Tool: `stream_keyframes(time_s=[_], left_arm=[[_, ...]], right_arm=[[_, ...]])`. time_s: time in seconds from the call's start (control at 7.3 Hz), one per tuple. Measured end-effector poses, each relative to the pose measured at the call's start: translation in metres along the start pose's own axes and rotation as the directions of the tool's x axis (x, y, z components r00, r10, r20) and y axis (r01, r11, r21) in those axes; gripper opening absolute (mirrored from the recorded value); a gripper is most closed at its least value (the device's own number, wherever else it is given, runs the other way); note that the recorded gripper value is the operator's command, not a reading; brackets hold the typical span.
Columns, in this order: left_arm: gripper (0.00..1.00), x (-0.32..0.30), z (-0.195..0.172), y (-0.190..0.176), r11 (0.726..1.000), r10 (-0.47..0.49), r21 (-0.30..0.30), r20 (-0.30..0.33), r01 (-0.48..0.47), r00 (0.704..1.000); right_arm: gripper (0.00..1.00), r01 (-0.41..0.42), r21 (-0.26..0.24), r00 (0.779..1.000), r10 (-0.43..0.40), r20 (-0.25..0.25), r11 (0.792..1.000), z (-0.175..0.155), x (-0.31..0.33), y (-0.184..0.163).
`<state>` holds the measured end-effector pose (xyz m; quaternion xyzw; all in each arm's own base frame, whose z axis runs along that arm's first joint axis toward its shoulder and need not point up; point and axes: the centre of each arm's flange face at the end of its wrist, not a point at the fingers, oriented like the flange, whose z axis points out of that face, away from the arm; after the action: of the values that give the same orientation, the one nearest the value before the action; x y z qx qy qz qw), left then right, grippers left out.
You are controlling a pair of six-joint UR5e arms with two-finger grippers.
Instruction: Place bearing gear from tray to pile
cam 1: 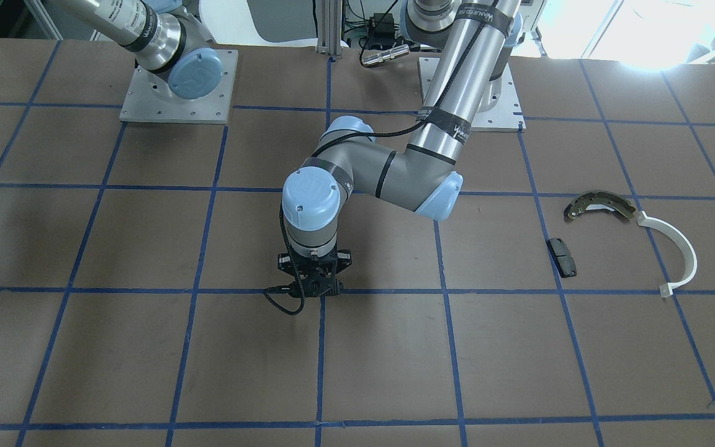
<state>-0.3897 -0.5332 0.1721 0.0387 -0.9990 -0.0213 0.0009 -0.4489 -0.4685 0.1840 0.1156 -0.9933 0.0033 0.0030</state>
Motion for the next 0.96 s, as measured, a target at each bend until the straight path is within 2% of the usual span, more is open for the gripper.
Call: stream_keyframes(time_s=[0.14, 0.27, 0.41, 0.68, 0.96], left_arm=[[0.00, -0.003, -0.008, -0.002, 1.000, -0.001, 0.012, -0.001, 0.001, 1.000], [0.00, -0.017, -0.023, -0.008, 1.000, -0.010, 0.028, 0.003, 0.010, 1.000], [0.00, -0.045, -0.045, -0.020, 0.999, -0.020, 0.039, 0.013, 0.019, 1.000], [0.00, -0.140, -0.090, -0.048, 1.000, -0.007, 0.014, 0.042, 0.007, 0.999], [0.00, -0.245, -0.102, -0.056, 0.999, 0.043, -0.020, 0.124, -0.041, 0.991]], right_arm=[[0.36, 0.000, -0.001, 1.000, 0.000, 0.002, 1.000, 0.001, -0.001, 0.000], [0.16, -0.001, -0.002, 1.000, 0.001, 0.003, 1.000, 0.001, -0.001, 0.000], [0.09, -0.001, -0.002, 1.000, 0.001, 0.003, 1.000, 0.001, -0.001, 0.000], [0.05, -0.004, -0.008, 1.000, 0.004, 0.009, 1.000, -0.001, -0.002, 0.001], [0.06, -0.030, -0.045, 0.999, 0.032, 0.029, 0.999, -0.034, -0.013, 0.004]])
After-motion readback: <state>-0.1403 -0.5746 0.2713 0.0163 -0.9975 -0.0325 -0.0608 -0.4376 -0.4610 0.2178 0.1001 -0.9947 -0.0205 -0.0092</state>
